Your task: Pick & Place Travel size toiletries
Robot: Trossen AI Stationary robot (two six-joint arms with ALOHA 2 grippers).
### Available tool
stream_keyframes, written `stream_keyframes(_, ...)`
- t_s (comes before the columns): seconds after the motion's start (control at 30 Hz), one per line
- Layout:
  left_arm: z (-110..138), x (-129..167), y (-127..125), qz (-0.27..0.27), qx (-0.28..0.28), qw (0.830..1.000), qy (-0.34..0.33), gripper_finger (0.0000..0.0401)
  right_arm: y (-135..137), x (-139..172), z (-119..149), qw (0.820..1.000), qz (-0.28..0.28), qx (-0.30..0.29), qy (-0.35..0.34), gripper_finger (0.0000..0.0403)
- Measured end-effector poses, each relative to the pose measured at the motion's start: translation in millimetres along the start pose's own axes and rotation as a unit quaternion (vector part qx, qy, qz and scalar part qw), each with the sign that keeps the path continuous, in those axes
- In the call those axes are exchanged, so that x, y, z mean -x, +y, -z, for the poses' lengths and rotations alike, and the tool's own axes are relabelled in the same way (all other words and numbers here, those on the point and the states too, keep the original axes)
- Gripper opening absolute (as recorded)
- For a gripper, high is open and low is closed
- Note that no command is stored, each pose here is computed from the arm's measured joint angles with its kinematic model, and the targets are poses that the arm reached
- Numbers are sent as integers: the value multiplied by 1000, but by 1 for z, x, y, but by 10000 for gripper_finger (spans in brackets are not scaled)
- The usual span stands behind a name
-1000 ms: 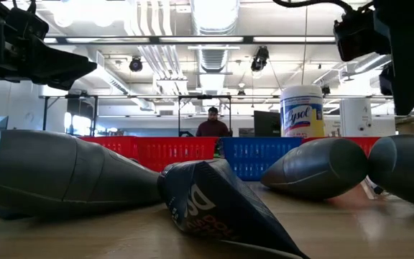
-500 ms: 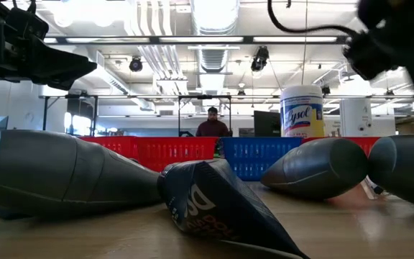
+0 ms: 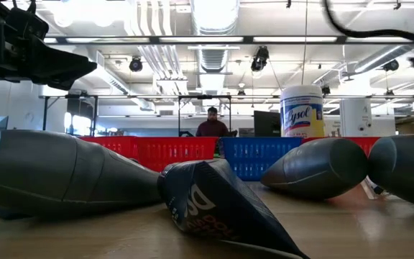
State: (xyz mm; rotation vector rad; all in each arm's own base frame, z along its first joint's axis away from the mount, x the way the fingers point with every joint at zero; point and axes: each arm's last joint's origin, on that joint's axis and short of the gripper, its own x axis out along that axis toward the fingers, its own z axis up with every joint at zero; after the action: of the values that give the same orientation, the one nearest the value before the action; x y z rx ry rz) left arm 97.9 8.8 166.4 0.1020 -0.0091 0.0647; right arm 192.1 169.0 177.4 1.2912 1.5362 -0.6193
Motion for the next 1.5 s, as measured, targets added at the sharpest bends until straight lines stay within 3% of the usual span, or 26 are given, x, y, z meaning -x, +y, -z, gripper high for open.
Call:
stream_keyframes(0.33, 0, 0, 0, 0, 0, 1000, 0, 170, -5, -28, 11, 999, 51, -9, -10, 358)
stream_keyframes(0.7, 0, 0, 0, 0, 0, 1000, 0, 170, 2, -56, 7, 998, 67, 0, 14, 326)
stream_keyframes(1.0, 0, 0, 0, 0, 0, 1000, 0, 170, -2, -52, 7, 997, 77, 0, 9, 275)
stream_keyframes(1.23, 0, 0, 0, 0, 0, 1000, 0, 170, -2, -51, 7, 997, 76, 1, 9, 200)
stream_keyframes(1.37, 0, 0, 0, 0, 0, 1000, 0, 170, 3, -43, 11, 998, 56, 27, 15, 152)
stream_keyframes(1.5, 0, 0, 0, 0, 0, 1000, 0, 170, 6, -24, 14, 999, 13, 35, 6, 137)
